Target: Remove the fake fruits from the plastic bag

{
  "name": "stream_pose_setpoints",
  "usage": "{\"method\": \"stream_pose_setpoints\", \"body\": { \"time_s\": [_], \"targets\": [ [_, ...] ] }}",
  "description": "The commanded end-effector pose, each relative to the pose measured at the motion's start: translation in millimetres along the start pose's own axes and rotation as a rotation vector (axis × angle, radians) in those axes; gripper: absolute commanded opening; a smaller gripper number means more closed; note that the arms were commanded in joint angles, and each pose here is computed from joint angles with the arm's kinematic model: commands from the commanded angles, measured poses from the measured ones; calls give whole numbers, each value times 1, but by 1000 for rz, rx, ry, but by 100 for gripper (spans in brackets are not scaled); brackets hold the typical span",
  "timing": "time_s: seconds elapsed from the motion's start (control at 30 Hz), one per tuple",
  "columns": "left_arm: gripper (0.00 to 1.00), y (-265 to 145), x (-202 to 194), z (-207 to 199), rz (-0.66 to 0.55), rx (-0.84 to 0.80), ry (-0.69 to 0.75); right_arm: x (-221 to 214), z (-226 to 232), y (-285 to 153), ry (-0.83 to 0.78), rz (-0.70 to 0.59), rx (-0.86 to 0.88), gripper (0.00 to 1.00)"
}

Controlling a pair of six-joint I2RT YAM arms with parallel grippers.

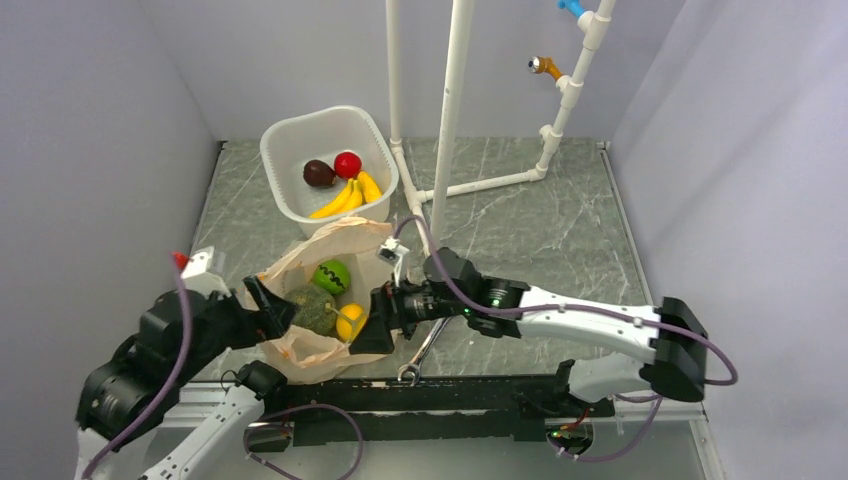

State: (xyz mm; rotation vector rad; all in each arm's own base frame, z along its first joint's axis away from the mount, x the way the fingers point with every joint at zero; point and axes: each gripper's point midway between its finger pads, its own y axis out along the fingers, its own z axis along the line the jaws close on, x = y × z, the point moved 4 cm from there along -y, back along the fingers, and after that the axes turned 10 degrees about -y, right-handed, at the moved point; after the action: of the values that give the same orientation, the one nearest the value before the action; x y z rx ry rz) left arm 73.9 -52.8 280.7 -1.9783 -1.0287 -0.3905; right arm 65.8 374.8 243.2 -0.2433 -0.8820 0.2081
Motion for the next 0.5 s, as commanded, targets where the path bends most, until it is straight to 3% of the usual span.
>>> {"method": "stream_pose_setpoints", "body": {
  "time_s": [0.0,0.17,0.3,0.47],
  "targets": [
    [94,-45,21,-16,-114,-103,-87,24,18,-33,243,-156,-112,100],
    [95,-67,24,2,-141,40,-209,5,-6,-64,529,-184,-398,100],
    [94,-46,16,21,-105,223,-258,-24,-32,-82,721,-230,-554,100],
    [86,-5,9,27,-62,327,-238,-30,-49,-65,769,-273,-542,100]
  ]
}}
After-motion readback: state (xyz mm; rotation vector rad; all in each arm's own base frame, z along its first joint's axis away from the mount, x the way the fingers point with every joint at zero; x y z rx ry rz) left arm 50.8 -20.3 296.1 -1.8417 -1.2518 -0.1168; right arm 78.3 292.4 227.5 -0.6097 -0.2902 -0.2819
